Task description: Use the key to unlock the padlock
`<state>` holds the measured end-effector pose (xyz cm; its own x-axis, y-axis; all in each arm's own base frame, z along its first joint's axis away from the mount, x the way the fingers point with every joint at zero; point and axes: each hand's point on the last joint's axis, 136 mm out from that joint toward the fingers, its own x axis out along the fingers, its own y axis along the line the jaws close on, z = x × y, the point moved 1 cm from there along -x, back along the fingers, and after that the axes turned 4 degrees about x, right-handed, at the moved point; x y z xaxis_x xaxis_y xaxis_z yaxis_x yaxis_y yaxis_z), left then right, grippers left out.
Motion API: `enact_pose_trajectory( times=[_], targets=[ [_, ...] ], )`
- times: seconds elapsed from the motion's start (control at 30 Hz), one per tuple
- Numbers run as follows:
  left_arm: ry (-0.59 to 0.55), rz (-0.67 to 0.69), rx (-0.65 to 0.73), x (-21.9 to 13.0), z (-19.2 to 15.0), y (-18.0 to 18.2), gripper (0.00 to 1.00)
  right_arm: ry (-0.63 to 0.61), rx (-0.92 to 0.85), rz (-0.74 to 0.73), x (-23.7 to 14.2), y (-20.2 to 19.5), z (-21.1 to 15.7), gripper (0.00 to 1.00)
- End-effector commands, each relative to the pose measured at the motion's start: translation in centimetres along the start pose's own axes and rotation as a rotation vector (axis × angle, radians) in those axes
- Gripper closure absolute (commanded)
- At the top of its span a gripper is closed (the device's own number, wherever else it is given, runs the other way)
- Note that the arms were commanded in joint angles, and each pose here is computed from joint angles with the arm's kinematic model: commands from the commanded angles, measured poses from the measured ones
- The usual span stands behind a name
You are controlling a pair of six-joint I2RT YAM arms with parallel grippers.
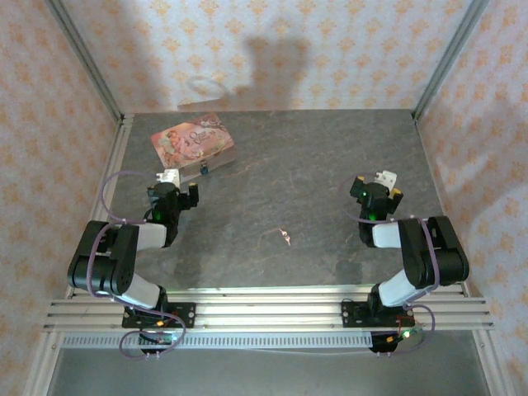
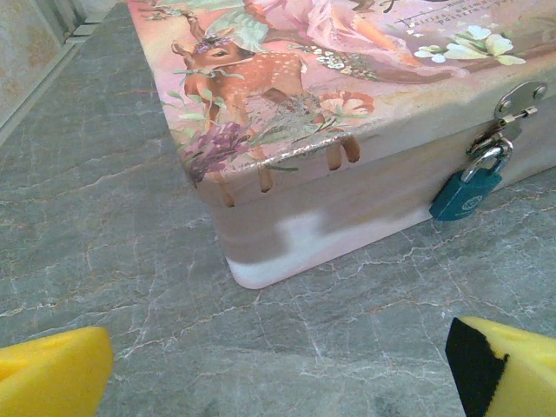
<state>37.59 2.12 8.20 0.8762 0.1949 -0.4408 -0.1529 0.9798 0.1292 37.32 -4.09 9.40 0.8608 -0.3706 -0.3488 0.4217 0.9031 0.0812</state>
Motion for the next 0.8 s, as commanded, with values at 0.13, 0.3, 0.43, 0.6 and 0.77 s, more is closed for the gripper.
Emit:
enact_pose_trajectory(
  times=[0.13, 0.3, 0.43, 0.6, 0.77],
  targets=[
    [-0.051, 0.017, -0.021, 0.1, 1.7, 0.3, 0.0, -0.018, 0.021, -0.014, 0.0, -0.2, 0.7, 0.0],
    [-0.051, 0.017, -0.023, 0.1, 1.8, 0.3, 0.0, -0.018, 0.019, -0.014, 0.0, -0.3, 0.6, 0.0],
    [-0.053, 0.02, -0.023, 0.1, 1.9, 0.4, 0.0, 0.003, -0.019, 0.064, -0.4, 1.0, 1.0, 0.01],
    [0.006, 0.049, -0.029, -0.8, 4.0, 1.1, 0.0, 0.069, 0.012, 0.028, -2.0, 0.6, 3.3, 0.01],
    [0.052, 0.171, -0.126, -2.7, 7.1, 3.7, 0.0, 0.179, 0.174, -0.007, -3.8, 0.6, 5.4, 0.0]
  ],
)
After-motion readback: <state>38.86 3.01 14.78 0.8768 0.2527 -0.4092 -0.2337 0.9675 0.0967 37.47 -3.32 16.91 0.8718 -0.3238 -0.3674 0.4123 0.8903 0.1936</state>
